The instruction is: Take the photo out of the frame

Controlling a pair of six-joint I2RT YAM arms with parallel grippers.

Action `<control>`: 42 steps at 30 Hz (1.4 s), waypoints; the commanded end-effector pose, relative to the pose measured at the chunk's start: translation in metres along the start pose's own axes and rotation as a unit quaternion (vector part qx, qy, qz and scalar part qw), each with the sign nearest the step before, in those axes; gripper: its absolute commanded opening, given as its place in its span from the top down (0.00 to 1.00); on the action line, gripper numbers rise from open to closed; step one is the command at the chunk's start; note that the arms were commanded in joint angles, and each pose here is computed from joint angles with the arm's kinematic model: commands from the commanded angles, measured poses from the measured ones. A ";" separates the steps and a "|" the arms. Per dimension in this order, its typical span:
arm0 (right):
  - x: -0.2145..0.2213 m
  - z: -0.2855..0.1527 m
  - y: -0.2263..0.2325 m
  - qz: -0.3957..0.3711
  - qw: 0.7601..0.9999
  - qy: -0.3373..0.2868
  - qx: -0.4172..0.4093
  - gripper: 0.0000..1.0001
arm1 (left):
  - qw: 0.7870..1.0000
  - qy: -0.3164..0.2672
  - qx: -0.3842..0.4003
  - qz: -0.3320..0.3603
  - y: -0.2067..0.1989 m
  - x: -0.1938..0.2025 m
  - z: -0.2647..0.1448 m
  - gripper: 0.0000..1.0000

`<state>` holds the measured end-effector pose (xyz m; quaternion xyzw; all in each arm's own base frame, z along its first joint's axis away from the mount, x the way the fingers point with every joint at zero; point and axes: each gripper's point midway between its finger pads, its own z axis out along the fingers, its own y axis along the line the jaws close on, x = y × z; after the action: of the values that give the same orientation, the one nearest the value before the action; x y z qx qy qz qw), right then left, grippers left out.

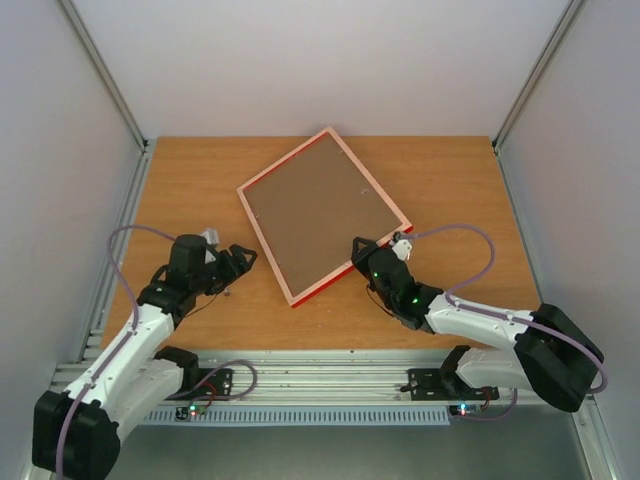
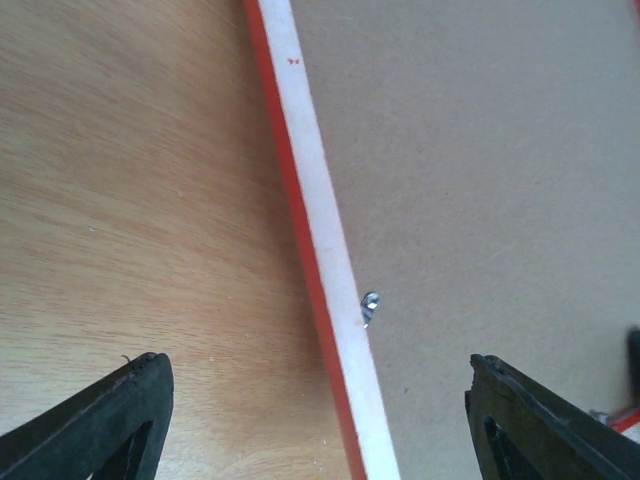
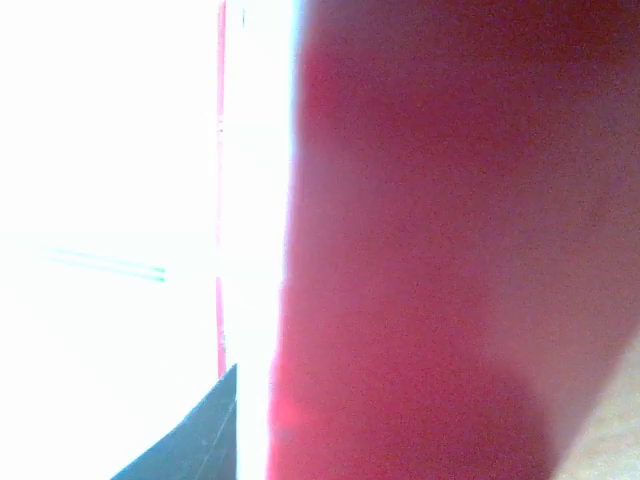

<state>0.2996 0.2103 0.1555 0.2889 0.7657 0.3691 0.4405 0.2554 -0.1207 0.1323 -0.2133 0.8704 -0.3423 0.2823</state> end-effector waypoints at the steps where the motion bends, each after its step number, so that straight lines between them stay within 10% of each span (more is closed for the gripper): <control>1: 0.045 -0.004 -0.078 -0.054 0.989 0.090 0.105 0.71 | 1.000 -0.004 0.025 0.002 -0.007 -0.004 0.008 0.20; 42: 0.058 -0.036 -0.127 -0.167 0.934 0.209 0.235 0.04 | 0.999 0.035 -0.018 -0.015 0.024 0.007 0.044 0.19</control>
<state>0.2320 0.1834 0.0360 0.2057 0.9228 0.1953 0.2609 0.2691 -0.1307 0.0882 -0.2229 0.8846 -0.3370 0.2331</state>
